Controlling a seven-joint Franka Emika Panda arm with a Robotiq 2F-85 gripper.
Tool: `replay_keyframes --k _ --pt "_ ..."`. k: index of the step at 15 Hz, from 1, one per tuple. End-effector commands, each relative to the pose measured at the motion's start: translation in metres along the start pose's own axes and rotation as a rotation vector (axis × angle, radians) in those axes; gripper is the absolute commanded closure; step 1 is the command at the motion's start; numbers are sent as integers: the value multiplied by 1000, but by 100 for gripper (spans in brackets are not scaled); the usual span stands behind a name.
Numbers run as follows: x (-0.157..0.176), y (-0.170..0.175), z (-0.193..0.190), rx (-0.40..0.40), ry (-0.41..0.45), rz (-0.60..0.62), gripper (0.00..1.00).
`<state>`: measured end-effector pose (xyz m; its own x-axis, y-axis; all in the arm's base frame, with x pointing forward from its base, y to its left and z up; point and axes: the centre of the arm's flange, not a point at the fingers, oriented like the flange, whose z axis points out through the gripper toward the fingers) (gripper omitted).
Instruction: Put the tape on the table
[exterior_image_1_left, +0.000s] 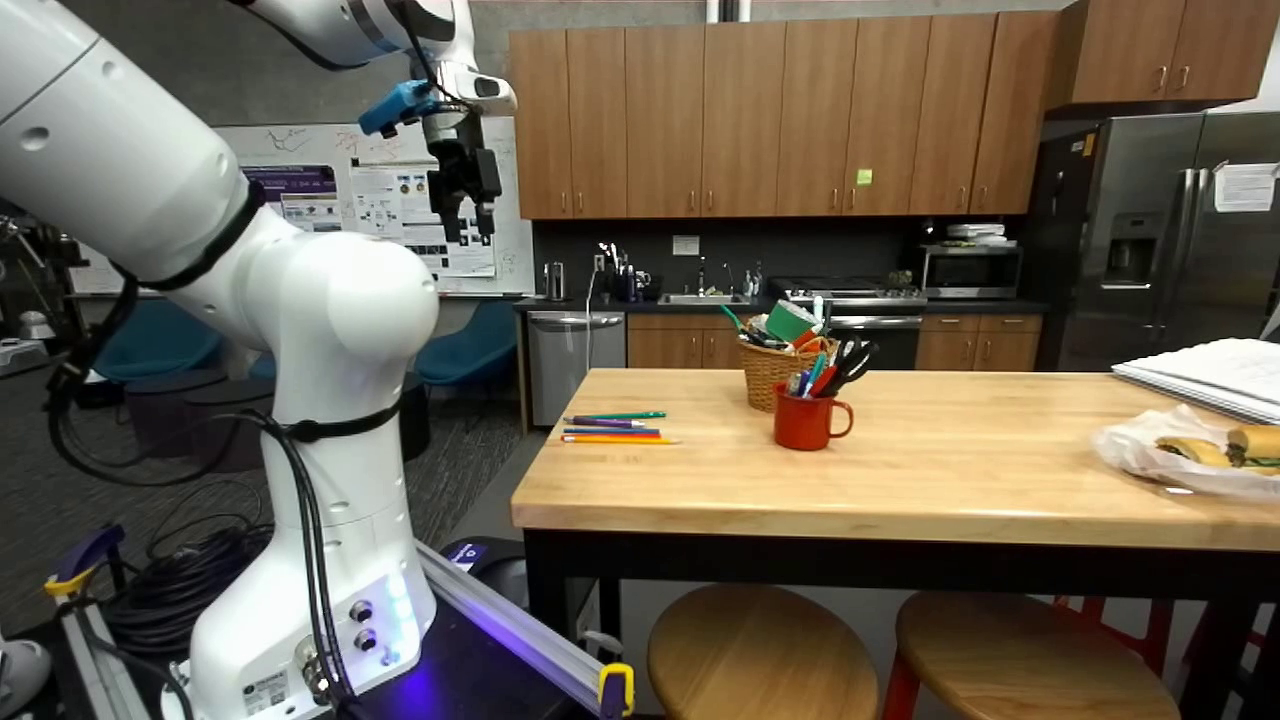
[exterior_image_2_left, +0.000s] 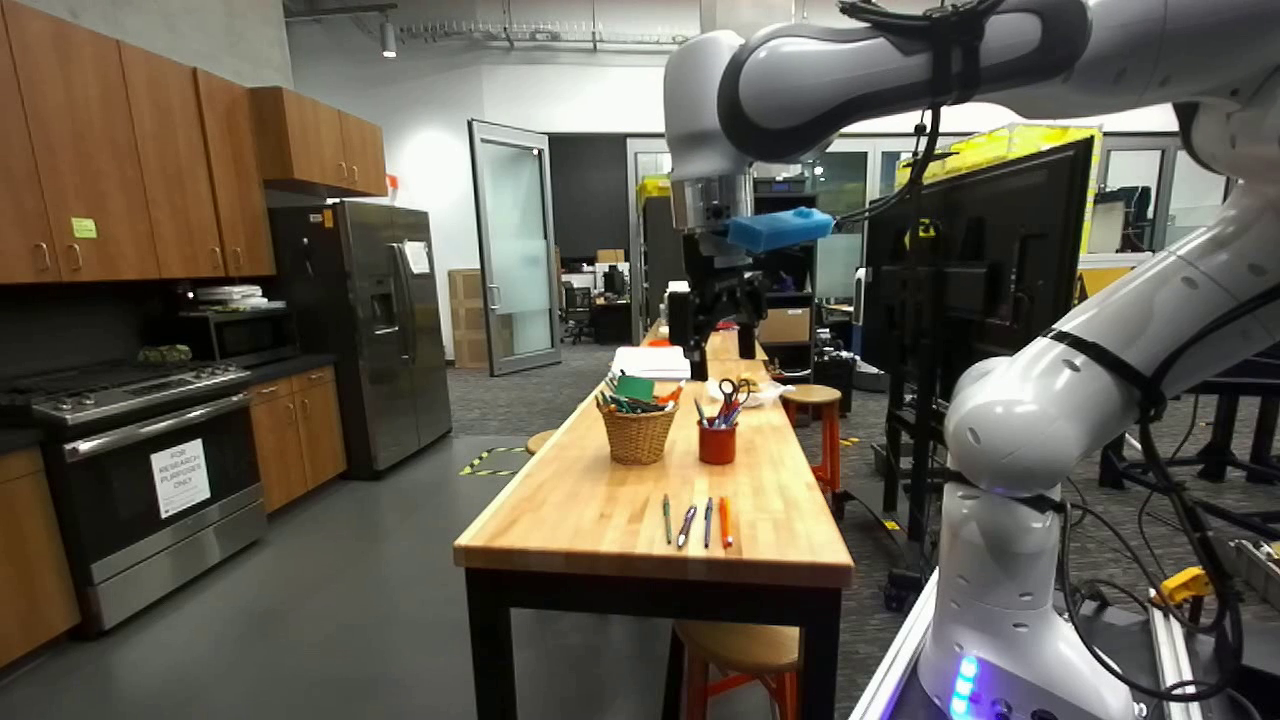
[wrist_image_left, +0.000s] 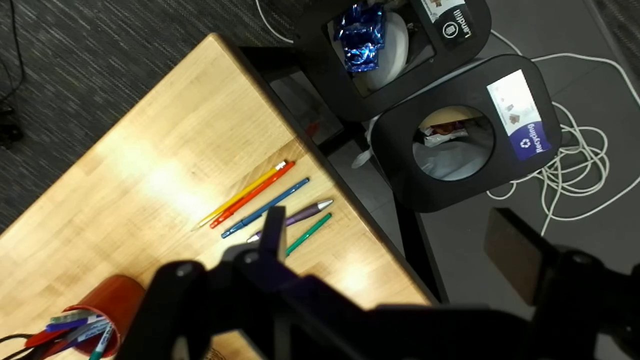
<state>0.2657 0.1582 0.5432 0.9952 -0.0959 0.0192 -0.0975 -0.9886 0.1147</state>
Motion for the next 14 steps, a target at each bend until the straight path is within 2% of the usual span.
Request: replay_keyframes --k 1,11,12,14 --pt "10 20 4 -9 7 23 0" --pt "22 102 15 9 26 -16 0" --pt "25 84 12 3 -2 -11 0" --pt "26 95 14 12 1 -6 0"
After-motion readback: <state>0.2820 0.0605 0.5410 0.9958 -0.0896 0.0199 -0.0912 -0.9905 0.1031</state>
